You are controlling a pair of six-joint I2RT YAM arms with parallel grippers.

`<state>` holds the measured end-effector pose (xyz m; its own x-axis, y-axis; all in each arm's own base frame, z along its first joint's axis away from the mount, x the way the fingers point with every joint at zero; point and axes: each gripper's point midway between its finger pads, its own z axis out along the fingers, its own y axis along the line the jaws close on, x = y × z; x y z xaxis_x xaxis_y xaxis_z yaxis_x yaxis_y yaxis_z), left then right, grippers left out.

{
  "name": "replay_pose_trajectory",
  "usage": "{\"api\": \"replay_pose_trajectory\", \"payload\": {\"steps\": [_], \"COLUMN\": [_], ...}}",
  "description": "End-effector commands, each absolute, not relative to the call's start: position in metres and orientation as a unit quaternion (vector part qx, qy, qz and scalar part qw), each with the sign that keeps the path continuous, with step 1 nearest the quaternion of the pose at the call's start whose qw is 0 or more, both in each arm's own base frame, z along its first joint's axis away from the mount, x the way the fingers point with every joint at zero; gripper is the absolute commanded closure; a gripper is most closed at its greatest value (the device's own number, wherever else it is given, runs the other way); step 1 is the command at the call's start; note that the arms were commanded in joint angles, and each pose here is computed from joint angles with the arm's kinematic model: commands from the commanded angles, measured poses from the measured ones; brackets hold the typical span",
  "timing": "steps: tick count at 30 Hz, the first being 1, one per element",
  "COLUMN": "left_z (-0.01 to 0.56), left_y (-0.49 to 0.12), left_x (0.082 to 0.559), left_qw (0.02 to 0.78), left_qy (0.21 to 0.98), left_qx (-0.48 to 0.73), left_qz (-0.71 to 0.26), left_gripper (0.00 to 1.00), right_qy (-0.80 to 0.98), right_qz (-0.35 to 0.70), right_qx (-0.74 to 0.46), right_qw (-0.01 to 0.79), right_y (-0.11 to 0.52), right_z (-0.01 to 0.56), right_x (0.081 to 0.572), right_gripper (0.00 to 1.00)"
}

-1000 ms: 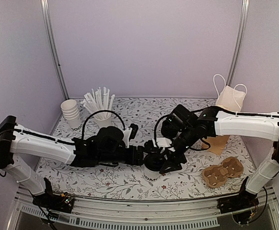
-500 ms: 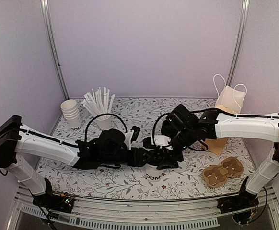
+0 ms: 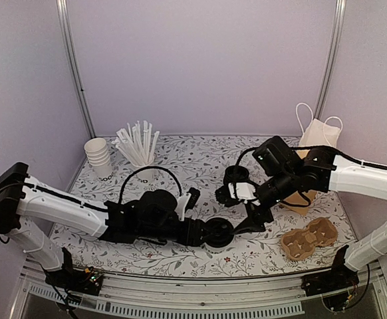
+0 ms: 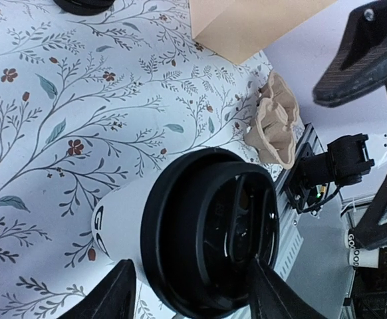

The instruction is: Pack the takeout coffee

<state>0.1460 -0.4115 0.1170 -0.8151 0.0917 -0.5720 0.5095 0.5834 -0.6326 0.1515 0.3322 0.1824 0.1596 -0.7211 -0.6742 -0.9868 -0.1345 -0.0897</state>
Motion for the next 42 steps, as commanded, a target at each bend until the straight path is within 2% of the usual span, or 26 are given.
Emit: {"api": "replay_pose_trajectory", "payload": {"steps": [1,8,13,17,22,27,32,38,42], "left_z": [0.121,0.129,0.126,0.131,0.128,0.131,0.134,0.132,0.133], "left_y": [-0.41,-0.399,-0.382,-0.369,-0.366,-0.375,-0.386,-0.385,-0.384], "left_x": [0.146,0.17,0.167,0.154,0.136,0.134,0.139,0.159,0.181], "left_qw": [0.251,0.287,0.273,0.248,0.197,0.171,0.17,0.209,0.246], "left_qy": [0.866,0.878,0.88,0.871,0.855,0.83,0.82,0.837,0.845], "left_qx": [0.181,0.145,0.091,0.06,0.049,0.043,0.05,0.053,0.067], "left_qz": [-0.392,-0.354,-0.378,-0.419,-0.478,-0.529,-0.544,-0.504,-0.47], "left_gripper": [0.36,0.29,0.31,0.37,0.43,0.48,0.49,0.32,0.27], "right_qy": [0.611,0.646,0.67,0.68,0.699,0.721,0.73,0.721,0.719], "right_qz": [0.236,0.223,0.257,0.3,0.37,0.43,0.45,0.472,0.477], "right_qx": [-0.712,-0.696,-0.67,-0.641,-0.58,-0.526,-0.51,-0.506,-0.505], "right_qw": [0.254,0.221,0.192,0.193,0.198,0.139,0.071,0.032,0.021], "right_y": [0.312,0.303,0.304,0.299,0.295,0.308,0.309,0.305,0.304], "right_z": [0.169,0.126,0.119,0.138,0.17,0.169,0.143,0.132,0.124], "right_x": [0.149,0.154,0.156,0.168,0.196,0.201,0.193,0.177,0.174], "right_gripper": [0.16,0.16,0.16,0.18,0.26,0.4,0.41,0.34,0.34]}}
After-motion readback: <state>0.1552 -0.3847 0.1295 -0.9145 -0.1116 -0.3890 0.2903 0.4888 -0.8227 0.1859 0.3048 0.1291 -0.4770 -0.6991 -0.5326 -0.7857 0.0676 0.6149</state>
